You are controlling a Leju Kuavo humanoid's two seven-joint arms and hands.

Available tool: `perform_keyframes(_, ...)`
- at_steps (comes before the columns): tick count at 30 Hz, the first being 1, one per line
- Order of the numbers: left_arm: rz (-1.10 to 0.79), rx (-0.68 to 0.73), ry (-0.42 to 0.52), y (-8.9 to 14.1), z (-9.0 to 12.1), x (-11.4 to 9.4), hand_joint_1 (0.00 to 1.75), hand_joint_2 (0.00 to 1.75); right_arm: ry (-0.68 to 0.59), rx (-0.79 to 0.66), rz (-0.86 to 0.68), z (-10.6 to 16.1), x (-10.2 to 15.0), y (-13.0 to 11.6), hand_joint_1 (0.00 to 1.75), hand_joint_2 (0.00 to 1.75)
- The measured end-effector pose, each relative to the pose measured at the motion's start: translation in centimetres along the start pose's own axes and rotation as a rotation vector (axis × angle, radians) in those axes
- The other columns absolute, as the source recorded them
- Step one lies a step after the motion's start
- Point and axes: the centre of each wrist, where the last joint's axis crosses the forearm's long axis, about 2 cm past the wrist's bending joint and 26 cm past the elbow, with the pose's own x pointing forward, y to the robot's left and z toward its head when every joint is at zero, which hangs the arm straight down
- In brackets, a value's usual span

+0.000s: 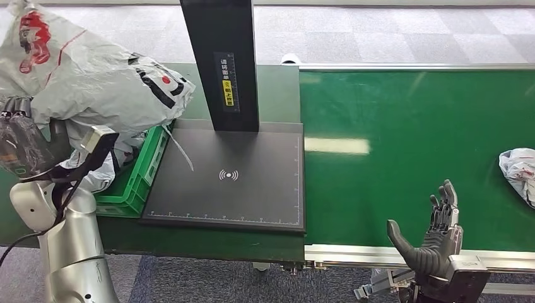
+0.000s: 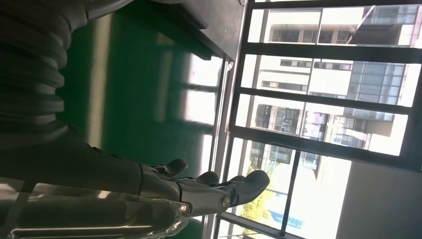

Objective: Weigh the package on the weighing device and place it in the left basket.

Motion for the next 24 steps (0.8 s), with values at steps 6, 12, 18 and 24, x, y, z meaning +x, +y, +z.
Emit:
perform_keyframes(6,-0.078,-0.108,0.207,-2.2,-0.5,-1.6,1.75,1.75,0.006,0.010,0.015,0.6,0.3,-0.2,0.00,1.75)
perform_keyframes(12,-0.112,-0.315,0.251,-5.0,-0.3,-1.6,1.72,1.75,0.005,0.023,0.026,0.6,0.4,-0.3,0.00,1.75)
perform_keyframes(18,-0.140,-0.508,0.235,-6.7,0.2,-1.0,0.37,1.75,0.003,0.030,0.029,0.5,0.4,-0.5,0.00,1.75)
perform_keyframes(24,-0.135,-0.570,0.242,-7.5,0.4,-1.2,0.00,1.75,-0.008,0.038,0.027,0.0,0.5,-0.6,0.00,1.75)
